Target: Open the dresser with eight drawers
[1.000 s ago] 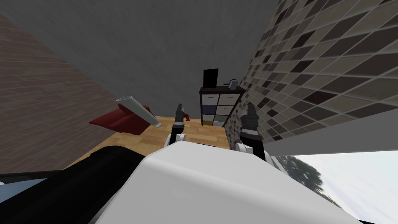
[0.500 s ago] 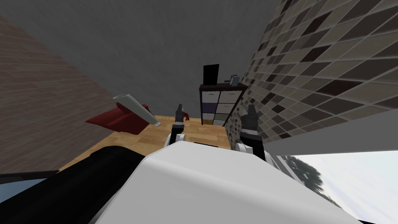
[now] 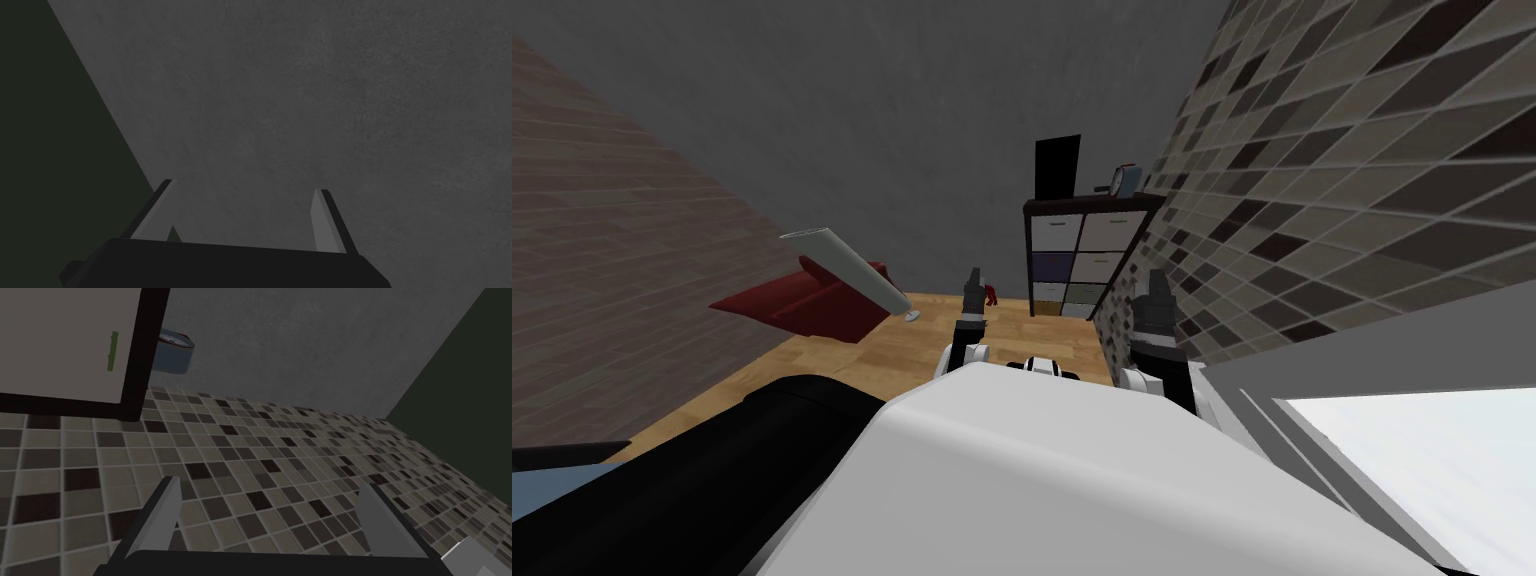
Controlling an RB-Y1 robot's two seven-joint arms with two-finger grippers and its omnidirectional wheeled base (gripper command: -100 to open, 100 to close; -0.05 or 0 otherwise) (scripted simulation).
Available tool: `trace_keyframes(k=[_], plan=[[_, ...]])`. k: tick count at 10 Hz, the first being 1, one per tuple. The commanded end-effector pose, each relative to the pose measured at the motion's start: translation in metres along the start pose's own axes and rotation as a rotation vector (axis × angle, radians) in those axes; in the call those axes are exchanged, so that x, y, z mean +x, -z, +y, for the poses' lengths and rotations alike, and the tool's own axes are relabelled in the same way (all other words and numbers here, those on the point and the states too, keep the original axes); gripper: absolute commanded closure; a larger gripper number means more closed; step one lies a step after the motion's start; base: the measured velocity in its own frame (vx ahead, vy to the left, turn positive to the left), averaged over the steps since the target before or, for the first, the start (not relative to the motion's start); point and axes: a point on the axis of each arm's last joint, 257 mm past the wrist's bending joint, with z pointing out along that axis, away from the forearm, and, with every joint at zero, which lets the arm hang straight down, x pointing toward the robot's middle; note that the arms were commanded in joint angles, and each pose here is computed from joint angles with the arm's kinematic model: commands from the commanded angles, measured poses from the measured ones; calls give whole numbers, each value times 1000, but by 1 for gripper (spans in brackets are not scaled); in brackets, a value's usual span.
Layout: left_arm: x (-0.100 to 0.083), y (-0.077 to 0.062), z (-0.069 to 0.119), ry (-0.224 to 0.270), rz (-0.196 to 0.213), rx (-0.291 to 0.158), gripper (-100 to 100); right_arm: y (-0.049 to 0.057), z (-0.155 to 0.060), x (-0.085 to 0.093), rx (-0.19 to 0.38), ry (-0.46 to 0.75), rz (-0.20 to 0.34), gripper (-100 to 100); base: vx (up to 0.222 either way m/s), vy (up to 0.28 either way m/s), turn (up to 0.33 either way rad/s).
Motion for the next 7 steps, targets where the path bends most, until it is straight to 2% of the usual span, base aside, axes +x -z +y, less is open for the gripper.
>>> trace_keyframes(k=[1,7], plan=[[0,0,0,0,0,0,0,2,-2,3,-4,80,52,-100,43,34,-6],[0,0,0,0,0,0,0,6,-11,0,-12,370,150,-100,90,60,-10]])
